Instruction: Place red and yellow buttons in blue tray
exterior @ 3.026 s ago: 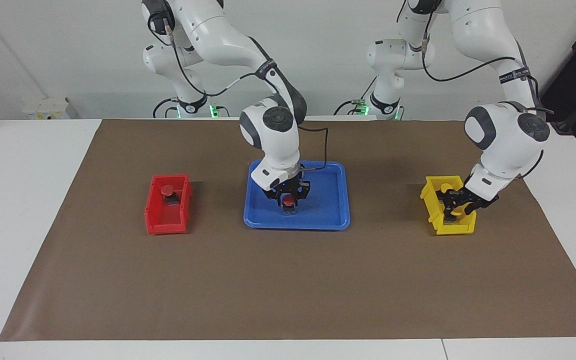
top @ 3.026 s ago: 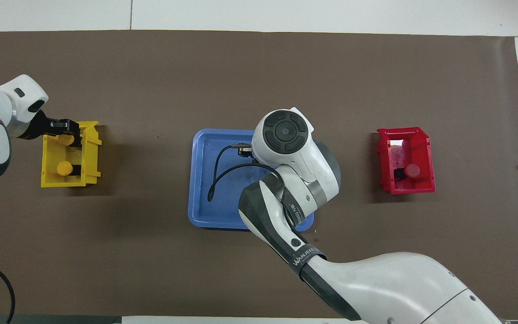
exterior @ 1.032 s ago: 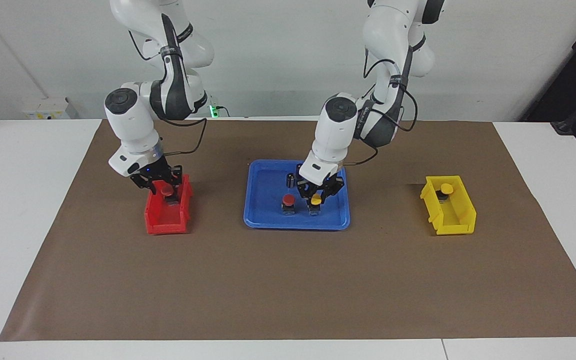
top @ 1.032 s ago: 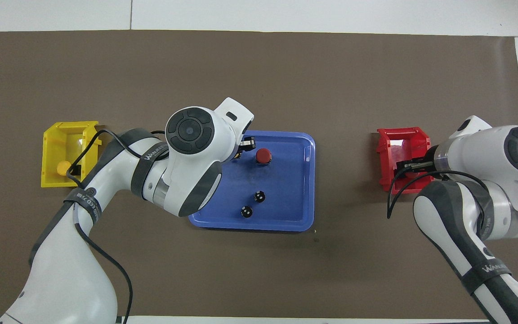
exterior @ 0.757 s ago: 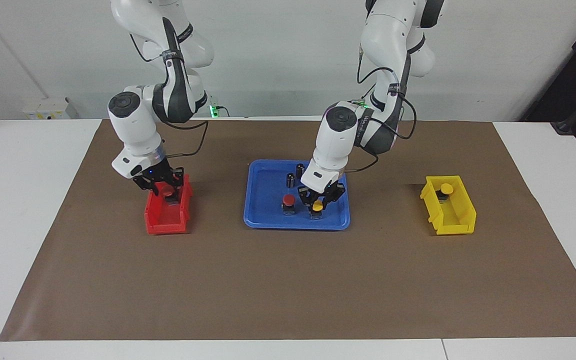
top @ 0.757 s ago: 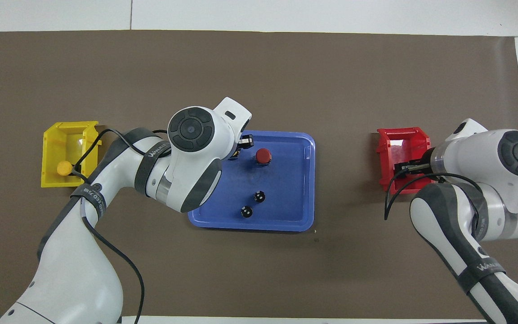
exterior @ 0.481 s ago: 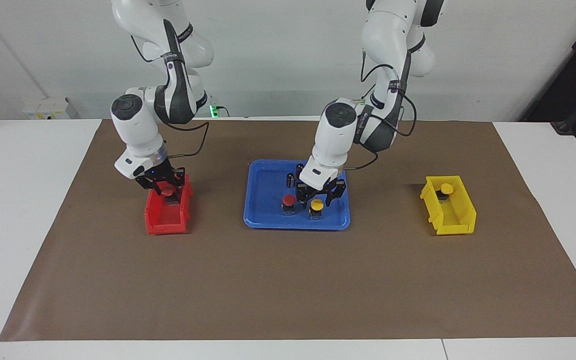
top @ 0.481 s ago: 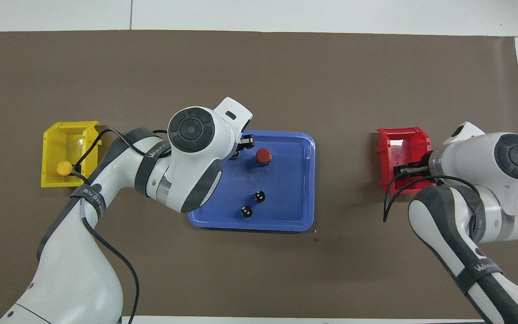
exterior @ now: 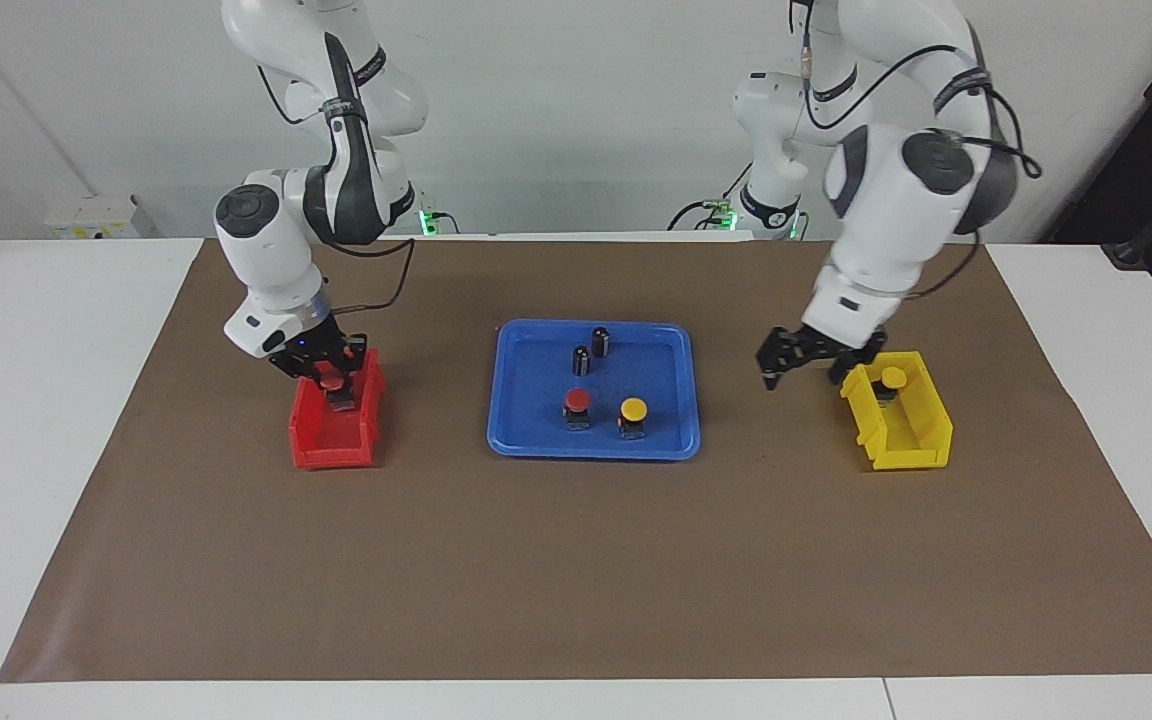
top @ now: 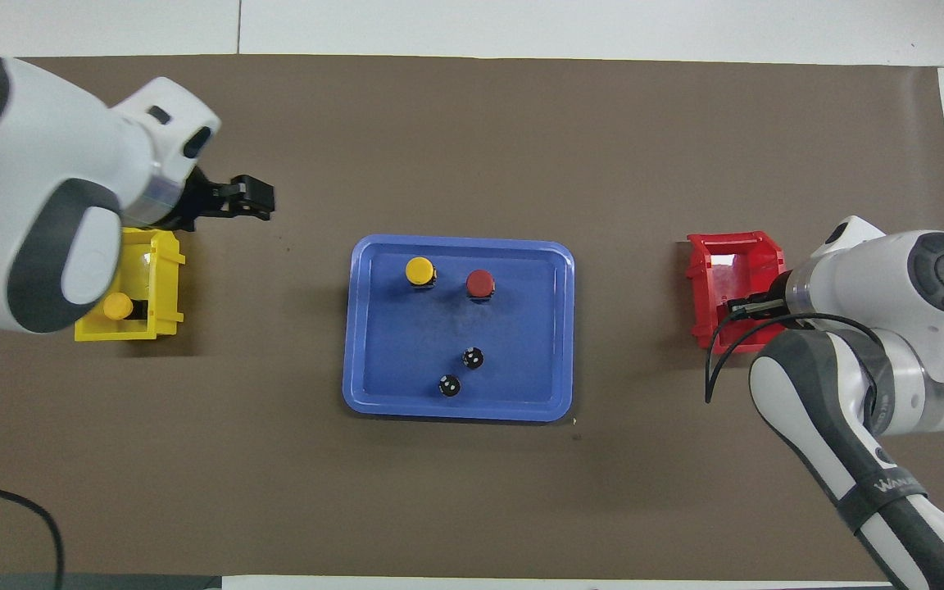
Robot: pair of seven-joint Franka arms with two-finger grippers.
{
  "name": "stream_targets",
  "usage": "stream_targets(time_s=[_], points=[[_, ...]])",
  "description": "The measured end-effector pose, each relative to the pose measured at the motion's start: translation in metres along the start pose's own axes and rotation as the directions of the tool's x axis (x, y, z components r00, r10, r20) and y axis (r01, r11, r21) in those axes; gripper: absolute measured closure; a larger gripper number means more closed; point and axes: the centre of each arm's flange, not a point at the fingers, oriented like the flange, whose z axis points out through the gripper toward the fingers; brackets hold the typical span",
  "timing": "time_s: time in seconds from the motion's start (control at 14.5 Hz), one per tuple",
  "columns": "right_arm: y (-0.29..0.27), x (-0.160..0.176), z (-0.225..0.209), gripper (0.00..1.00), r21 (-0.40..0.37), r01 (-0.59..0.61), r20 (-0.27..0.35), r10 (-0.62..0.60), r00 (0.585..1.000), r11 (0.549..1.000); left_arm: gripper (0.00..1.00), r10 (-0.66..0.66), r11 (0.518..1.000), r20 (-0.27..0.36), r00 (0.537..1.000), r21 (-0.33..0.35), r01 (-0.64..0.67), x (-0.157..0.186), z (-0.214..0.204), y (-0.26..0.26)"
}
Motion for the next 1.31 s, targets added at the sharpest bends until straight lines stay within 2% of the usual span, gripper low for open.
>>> stream_targets(time_s=[0.07,0.21,0.41,0.48,0.55,0.96,1.31], points=[[-0.002,0.011,-0.020,0.58,0.001,0.006,0.013,-0.006,1.000,1.000,0.00,0.009,1.000,0.012,1.000,0.005,-0.009,0.003,0.006,-0.034],[-0.023,0.035,-0.054,0.58,0.006,0.028,0.017,-0.028,0.999,1.000,0.00,0.011,1.000,0.034,0.999,0.008,-0.012,0.000,0.020,-0.071],[-0.100,0.061,-0.075,0.58,0.009,-0.010,-0.019,0.010,1.000,1.000,0.29,0.031,0.999,0.035,0.999,0.016,-0.031,-0.014,0.057,-0.079],[-0.127,0.065,-0.074,0.58,0.015,-0.027,-0.042,0.028,0.999,1.000,0.29,0.049,0.999,0.044,0.998,0.021,-0.050,-0.018,0.065,-0.081],[-0.151,0.067,-0.070,0.58,0.022,-0.045,-0.063,0.047,0.997,0.999,0.36,0.068,0.997,0.054,0.996,0.023,-0.069,-0.023,0.070,-0.084],[-0.245,0.067,-0.020,0.58,0.056,-0.118,-0.086,0.123,0.989,0.991,0.35,0.061,0.998,0.060,0.996,0.019,-0.063,-0.049,0.079,-0.124],[-0.257,0.065,0.010,0.58,0.061,-0.130,-0.088,0.136,0.987,0.990,0.32,0.056,0.998,0.047,0.997,0.020,-0.057,-0.066,0.100,-0.127]])
